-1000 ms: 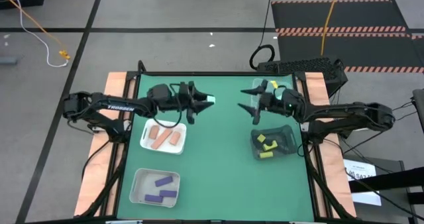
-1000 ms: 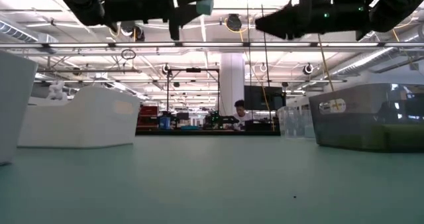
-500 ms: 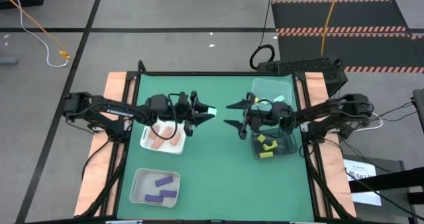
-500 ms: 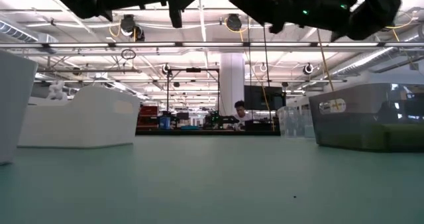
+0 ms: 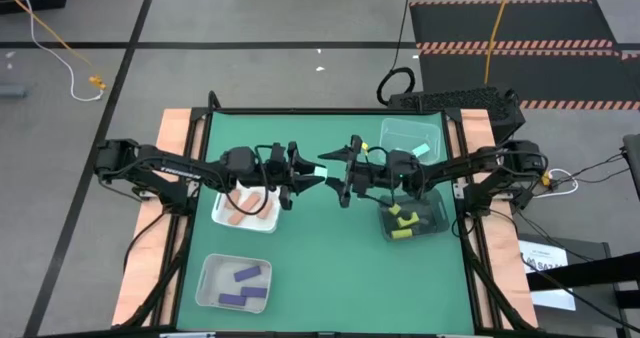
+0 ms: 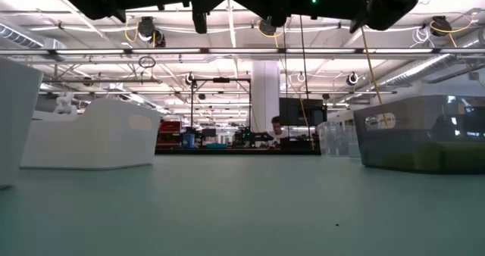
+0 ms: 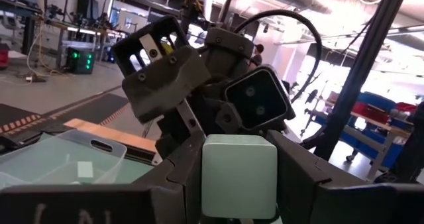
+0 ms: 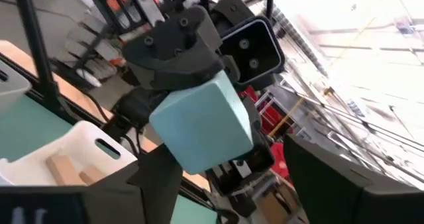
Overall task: Sort & place blocks by color
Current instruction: Put the blue block into the transparent bin
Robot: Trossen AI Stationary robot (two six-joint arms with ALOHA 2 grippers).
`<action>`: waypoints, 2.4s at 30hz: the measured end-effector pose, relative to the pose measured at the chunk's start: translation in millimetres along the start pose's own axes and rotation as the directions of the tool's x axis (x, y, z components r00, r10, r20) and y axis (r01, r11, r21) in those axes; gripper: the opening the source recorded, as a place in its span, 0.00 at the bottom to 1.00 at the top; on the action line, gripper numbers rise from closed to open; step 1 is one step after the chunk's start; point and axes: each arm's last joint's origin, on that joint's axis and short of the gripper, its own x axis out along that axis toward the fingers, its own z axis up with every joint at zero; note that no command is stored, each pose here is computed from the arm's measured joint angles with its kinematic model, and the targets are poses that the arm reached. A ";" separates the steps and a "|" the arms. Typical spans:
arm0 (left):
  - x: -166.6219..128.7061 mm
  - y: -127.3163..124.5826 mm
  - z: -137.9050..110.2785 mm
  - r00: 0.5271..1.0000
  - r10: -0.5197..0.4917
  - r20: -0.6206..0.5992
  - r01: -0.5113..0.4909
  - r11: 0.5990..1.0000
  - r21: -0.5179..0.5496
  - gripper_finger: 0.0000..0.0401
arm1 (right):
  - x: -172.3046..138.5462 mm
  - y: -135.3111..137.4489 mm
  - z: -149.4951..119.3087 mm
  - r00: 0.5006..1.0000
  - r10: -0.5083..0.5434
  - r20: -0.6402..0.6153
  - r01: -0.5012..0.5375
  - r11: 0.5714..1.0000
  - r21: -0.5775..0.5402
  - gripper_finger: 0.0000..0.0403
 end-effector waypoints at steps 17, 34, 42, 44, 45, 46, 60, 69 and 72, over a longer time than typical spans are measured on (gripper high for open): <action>-0.2 0.4 0.8 1.000 0.019 0.009 -0.019 1.000 -0.021 0.33 | 0.0 10.6 7.1 1.000 0.025 -0.013 -0.024 0.999 0.031 0.06; -0.2 4.0 -0.4 0.998 0.062 0.005 -0.062 0.998 -0.017 0.33 | -0.1 13.3 3.8 0.997 0.026 -0.078 -0.024 0.999 0.030 0.50; -0.2 2.7 0.0 0.998 0.055 0.009 -0.055 0.998 -0.043 0.33 | 0.1 11.1 6.0 0.999 0.010 -0.047 -0.010 1.000 0.011 0.56; -0.2 2.5 -0.1 0.999 0.054 0.009 -0.053 0.997 -0.058 0.33 | 0.1 11.0 6.1 0.999 0.008 -0.048 -0.009 1.000 -0.015 0.56; -0.2 2.5 -0.1 0.998 0.054 0.009 -0.054 0.997 -0.061 0.33 | 0.1 11.0 6.0 0.999 0.007 -0.049 -0.008 1.000 -0.023 0.55; -0.2 2.6 0.0 0.998 0.054 0.010 -0.054 0.997 -0.063 0.33 | 0.1 11.0 6.0 0.999 0.007 -0.049 -0.008 1.000 -0.025 0.55; -0.1 3.8 -1.9 0.997 0.078 -0.001 -0.077 0.992 -0.104 0.33 | -0.1 6.6 11.7 1.000 -0.030 0.009 0.031 0.983 -0.183 0.55; -0.5 6.6 -2.7 0.992 0.127 -0.004 -0.126 0.988 -0.093 0.33 | 0.1 10.8 10.9 0.999 0.038 0.026 -0.034 0.989 -0.147 0.55; -0.5 6.5 -3.3 0.992 0.127 -0.010 -0.128 0.987 -0.093 0.33 | 0.0 11.4 11.1 0.999 0.045 0.029 -0.041 0.988 -0.147 0.54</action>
